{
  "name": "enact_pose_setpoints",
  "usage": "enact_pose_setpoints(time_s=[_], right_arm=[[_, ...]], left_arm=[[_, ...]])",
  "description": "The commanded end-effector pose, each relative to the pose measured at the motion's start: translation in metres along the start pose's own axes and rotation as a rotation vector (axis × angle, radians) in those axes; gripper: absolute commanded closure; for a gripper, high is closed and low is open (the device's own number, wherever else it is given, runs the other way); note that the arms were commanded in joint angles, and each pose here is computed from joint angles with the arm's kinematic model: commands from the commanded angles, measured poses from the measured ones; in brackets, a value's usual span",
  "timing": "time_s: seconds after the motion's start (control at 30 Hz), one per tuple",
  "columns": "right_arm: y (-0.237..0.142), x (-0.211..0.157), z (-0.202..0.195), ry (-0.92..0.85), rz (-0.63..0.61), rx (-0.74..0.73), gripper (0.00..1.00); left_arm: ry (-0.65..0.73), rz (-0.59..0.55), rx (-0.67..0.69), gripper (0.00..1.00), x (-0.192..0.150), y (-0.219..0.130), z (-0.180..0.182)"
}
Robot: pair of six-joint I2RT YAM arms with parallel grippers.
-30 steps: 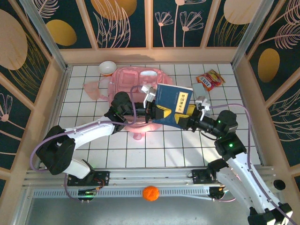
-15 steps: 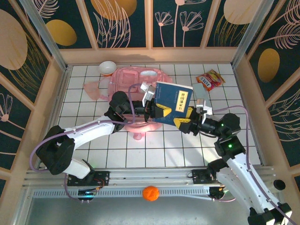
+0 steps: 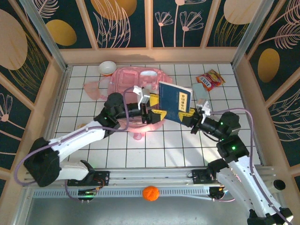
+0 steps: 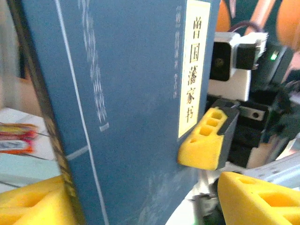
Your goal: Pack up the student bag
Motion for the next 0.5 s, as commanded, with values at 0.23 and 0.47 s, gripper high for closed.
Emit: enact_pose_setpoints(time_s=[0.23, 0.47], right_arm=[[0.001, -0.026, -0.028, -0.396, 0.377, -0.186, 1.0], [0.012, -0.032, -0.028, -0.588, 0.507, -0.169, 1.0]], left_arm=[[0.516, 0.426, 0.146, 0.22, -0.034, -0.045, -0.002], [0.606, 0.499, 0.112, 0.21, -0.05, -0.054, -0.007]])
Point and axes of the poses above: each hand's point on the last joint's axis, 136 mm out from that joint toward the fingers, its own y axis out along the fingers, its own z axis along the line the jaws close on, x = y × z, the point moved 7 cm from there along -y, back along the fingers, and after that the axes turned 13 degrees about y, right-handed, at the moved point
